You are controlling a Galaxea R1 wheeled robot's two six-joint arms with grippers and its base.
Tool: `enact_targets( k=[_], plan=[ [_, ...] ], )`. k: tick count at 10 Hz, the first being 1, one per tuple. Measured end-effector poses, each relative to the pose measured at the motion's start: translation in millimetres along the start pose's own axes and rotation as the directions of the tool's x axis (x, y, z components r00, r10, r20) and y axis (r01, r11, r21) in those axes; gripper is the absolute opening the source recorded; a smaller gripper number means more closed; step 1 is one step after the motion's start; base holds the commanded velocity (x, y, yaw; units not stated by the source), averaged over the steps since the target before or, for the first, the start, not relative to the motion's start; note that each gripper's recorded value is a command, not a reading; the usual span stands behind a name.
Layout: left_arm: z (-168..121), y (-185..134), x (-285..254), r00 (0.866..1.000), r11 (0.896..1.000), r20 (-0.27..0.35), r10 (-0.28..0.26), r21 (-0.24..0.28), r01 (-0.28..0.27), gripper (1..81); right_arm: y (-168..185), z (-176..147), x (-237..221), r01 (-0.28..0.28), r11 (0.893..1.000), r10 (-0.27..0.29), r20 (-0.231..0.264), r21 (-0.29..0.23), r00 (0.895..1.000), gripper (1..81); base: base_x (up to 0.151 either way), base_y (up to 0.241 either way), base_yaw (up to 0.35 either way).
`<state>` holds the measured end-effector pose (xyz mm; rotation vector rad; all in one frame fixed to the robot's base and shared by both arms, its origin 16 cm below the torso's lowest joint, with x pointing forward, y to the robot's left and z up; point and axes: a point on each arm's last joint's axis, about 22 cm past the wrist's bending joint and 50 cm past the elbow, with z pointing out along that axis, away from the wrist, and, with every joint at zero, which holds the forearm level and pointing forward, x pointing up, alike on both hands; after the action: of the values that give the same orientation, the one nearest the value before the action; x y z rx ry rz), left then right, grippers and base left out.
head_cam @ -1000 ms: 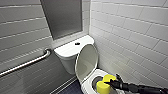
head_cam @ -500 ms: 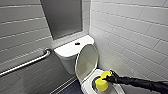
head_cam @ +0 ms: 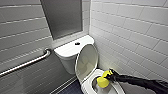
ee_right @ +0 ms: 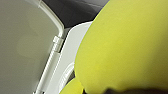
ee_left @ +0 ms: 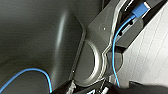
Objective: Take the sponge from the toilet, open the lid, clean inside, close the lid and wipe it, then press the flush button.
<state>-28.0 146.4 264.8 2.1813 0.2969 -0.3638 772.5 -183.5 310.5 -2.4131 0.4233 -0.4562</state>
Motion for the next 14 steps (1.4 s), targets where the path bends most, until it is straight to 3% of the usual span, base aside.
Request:
enact_targets(
  k=[2,5,8,11,14],
  plan=[
    [-5.3,-4.0,-6.5,1.0,1.0,0.006,-0.005,0.008,0.005,81.1,22.2,9.1,13.9,-0.062,0.996,0.06,-0.045,-0.064,0.997,1.0,0.0,0.0,0.0],
    [-10.8,-8.0,-11.9,1.0,1.0,0.011,-0.01,0.017,0.01,81.1,29.5,22.7,13.0,-0.178,0.981,0.171,-0.081,-0.084,0.982,1.0,0.0,0.0,0.0],
    [-10.7,-7.2,-11.4,1.0,1.0,0.01,-0.01,0.013,0.01,81.1,41.2,17.6,7.3,-0.249,0.967,0.242,-0.106,-0.055,0.964,1.0,0.0,0.0,0.0],
    [-10.3,-6.6,-11.6,1.0,1.0,0.01,-0.01,0.011,0.01,81.1,57.1,-4.9,-16.1,-0.278,0.961,0.277,-0.093,-0.002,0.956,1.0,0.0,0.0,0.0],
    [-9.0,-5.2,-11.7,1.0,1.0,0.009,-0.009,0.008,0.009,81.1,99.7,-40.1,-54.4,-0.328,0.945,0.327,-0.091,0.006,0.94,1.0,0.0,0.0,0.0]
  ],
)
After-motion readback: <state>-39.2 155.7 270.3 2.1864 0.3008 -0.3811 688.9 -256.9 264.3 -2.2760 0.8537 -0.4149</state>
